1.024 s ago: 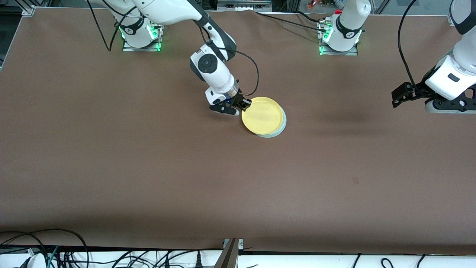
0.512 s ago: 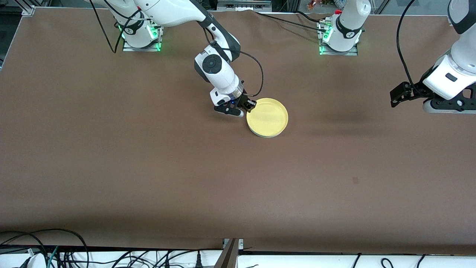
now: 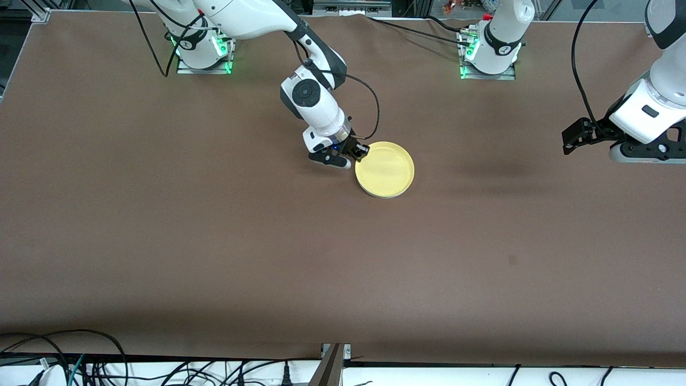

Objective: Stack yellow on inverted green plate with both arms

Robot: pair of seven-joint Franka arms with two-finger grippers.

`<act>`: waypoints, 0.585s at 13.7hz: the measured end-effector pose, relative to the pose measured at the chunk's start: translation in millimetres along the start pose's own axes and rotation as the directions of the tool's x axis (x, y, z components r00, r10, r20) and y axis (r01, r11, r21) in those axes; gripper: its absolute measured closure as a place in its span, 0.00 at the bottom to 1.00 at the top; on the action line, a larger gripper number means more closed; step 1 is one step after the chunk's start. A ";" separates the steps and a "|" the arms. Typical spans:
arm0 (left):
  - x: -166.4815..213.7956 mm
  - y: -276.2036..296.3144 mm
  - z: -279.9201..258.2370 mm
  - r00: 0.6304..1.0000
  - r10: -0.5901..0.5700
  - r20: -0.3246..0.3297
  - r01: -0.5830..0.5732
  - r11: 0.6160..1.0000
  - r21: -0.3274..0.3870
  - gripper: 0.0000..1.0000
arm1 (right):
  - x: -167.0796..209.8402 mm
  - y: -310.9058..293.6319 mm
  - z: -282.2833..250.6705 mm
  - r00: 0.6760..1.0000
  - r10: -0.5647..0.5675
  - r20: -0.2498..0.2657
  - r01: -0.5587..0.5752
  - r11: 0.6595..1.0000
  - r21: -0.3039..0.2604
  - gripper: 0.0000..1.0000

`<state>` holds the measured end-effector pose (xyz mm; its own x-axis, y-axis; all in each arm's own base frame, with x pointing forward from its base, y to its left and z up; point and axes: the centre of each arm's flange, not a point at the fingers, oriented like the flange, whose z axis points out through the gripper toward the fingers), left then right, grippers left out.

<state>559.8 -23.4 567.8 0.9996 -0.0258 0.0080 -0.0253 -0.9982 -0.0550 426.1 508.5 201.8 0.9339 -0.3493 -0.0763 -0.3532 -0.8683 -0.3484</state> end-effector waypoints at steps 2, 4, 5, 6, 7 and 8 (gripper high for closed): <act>-0.1 0.0 0.1 1.000 0.000 0.001 0.000 1.000 0.000 0.00 | 3.7 1.3 -0.4 1.000 0.008 -0.005 -0.008 1.000 -0.001 0.76; -0.1 0.0 0.1 1.000 0.000 0.001 0.000 1.000 0.000 0.00 | 3.8 1.3 -0.4 1.000 0.010 -0.005 -0.010 1.000 -0.001 0.56; -0.2 0.0 0.2 1.000 0.000 0.002 0.000 1.000 0.000 0.00 | 3.8 1.0 -0.6 1.000 0.010 -0.005 -0.010 1.000 -0.001 0.44; -0.3 -0.1 0.2 1.000 0.000 0.003 0.000 1.000 0.000 0.00 | 3.9 0.3 -1.0 1.000 0.010 -0.006 -0.010 1.000 0.001 0.33; -0.3 0.0 0.3 1.000 0.000 0.003 0.000 1.000 0.000 0.00 | 3.9 -0.9 -1.9 1.000 0.010 -0.005 -0.010 1.000 0.001 0.23; -0.3 -0.1 0.3 1.000 0.000 0.003 0.000 1.000 0.000 0.00 | 4.1 -3.2 -4.2 1.000 0.009 -0.003 -0.009 1.000 0.000 0.12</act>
<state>559.5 -23.3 567.5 0.9997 -0.0255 0.0049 -0.0252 -0.9982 -0.0551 430.9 508.4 206.5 0.9305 -0.3582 -0.0768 -0.3617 -0.8650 -0.3478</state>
